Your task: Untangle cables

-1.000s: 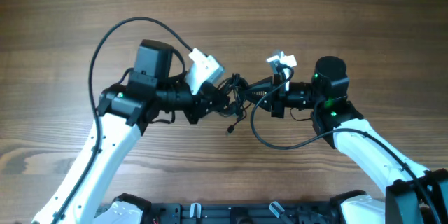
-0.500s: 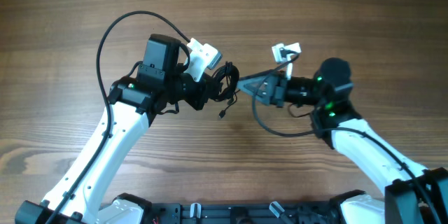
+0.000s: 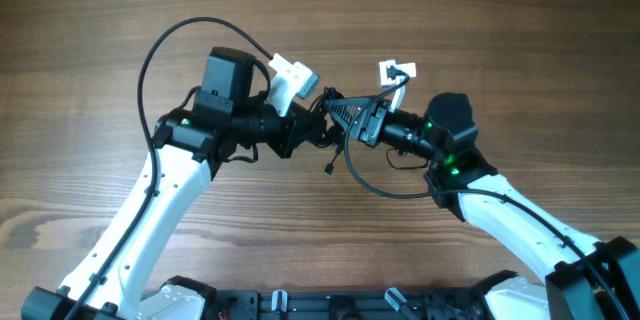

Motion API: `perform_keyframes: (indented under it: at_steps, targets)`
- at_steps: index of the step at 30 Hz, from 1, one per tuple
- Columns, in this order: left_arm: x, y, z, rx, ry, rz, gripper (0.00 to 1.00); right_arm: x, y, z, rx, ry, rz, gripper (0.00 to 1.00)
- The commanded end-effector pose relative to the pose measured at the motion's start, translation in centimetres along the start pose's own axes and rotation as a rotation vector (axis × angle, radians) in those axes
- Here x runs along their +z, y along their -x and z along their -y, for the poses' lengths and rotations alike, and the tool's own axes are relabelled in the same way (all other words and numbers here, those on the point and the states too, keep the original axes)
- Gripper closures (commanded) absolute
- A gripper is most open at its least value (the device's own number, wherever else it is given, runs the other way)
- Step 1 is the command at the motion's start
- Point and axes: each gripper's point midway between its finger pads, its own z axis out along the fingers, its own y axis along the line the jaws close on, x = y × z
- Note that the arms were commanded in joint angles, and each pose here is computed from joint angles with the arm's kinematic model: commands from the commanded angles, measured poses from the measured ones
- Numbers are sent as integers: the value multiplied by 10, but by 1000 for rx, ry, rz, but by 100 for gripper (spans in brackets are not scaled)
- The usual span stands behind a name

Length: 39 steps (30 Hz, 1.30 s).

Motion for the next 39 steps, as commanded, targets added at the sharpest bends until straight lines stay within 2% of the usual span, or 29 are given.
perform_keyframes:
  at_steps: [1,4,7,9,11,15,20,21,24,25,27,30,31,32,33,34,37,38,39]
  targets:
    - [1,1,30,23,-139,3,96,2,10,-13,-49,40,39,77]
    - [9,1,47,67,-174,-9,96,2,10,-13,-49,40,39,82]
    - [15,2,60,107,-200,-9,96,2,10,-13,-49,41,38,96]
    - [15,2,56,103,-186,-8,96,1,6,-24,-81,90,11,96]
    - [13,3,37,75,-99,-7,96,-6,5,-36,-164,168,-25,96]
    - [-5,9,-9,-117,31,40,96,-47,30,-59,-303,325,-33,96]
    - [-10,10,-21,-183,57,54,96,-65,30,-78,-447,407,-44,96]
    - [-11,9,-28,-221,100,53,96,-66,29,-78,-449,410,-50,96]
    - [-27,-6,-82,-531,412,85,96,-66,29,-79,-463,414,-45,96]
    - [-34,-12,-94,-621,467,96,96,-68,31,-80,-472,415,-38,96]
    - [-40,-18,-100,-713,483,106,96,-70,34,-81,-477,414,-24,96]
    - [-41,-23,-101,-733,490,91,96,-70,39,-81,-478,407,-1,96]
    - [-41,-24,-101,-720,490,84,96,-70,38,-79,-470,403,-4,92]
    - [-39,-22,-97,-650,470,68,96,-67,37,-73,-426,384,-20,80]
    - [-35,-18,-90,-569,421,54,96,-64,35,-63,-363,356,-42,74]
    - [-28,-11,-72,-405,298,33,96,-60,31,-50,-303,318,-69,67]
    - [-21,-5,-28,-75,41,14,96,-52,23,-15,-173,203,-100,57]
    - [-21,-5,-12,50,-52,21,96,-51,22,-9,-160,181,-102,57]
    - [-21,-6,-5,114,-93,25,96,-51,22,-8,-158,177,-100,56]
